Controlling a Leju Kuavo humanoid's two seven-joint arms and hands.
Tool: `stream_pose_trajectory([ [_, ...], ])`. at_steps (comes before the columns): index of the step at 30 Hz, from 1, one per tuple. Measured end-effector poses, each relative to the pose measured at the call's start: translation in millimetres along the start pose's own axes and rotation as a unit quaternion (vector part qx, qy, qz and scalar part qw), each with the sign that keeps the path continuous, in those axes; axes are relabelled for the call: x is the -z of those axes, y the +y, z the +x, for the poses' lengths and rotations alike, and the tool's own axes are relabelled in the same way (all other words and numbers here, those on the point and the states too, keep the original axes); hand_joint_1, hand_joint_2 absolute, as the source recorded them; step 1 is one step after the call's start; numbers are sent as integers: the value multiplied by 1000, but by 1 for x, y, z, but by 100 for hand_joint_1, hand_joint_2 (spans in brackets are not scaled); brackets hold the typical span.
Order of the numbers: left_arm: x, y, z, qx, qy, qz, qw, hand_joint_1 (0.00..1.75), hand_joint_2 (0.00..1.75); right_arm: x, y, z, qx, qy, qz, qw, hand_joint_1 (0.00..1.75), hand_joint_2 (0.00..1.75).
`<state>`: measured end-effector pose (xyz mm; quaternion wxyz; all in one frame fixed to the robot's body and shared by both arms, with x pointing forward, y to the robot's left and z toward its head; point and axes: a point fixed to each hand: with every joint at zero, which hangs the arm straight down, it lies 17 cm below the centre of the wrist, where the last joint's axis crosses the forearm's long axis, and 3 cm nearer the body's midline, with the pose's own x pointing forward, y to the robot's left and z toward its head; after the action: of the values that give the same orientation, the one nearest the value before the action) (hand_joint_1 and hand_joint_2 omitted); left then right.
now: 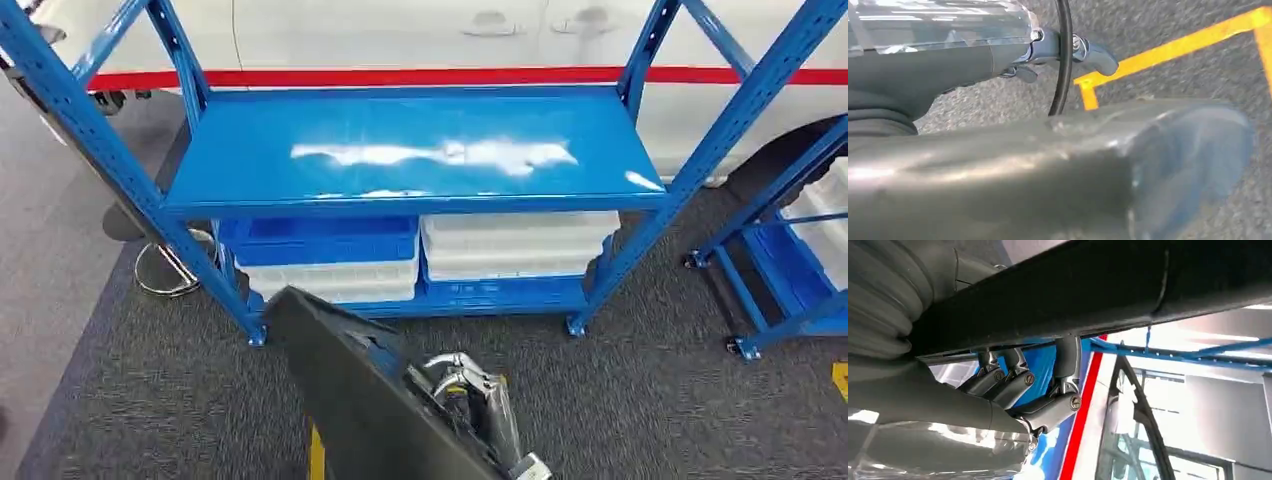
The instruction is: Take the parts from the cabinet and place them on the table.
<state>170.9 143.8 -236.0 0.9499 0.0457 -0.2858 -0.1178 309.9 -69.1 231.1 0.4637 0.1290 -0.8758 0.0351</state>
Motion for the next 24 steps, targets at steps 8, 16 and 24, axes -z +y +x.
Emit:
stream_pose_trajectory([
  [8, 0, -2, 1, 0, -1, -5, 1000, 0, 0, 6, 2, 4, 21, -6, 2, 1000, 175, 175],
  [16, 0, -2, 2, 3, -4, -6, 1000, 0, 0, 8, 0, 4, 29, -5, -3, 1000, 175, 175],
  [24, 0, -1, 1, 4, -4, -5, 1000, 0, 0, 4, -2, 5, 37, -10, -7, 999, 175, 175],
])
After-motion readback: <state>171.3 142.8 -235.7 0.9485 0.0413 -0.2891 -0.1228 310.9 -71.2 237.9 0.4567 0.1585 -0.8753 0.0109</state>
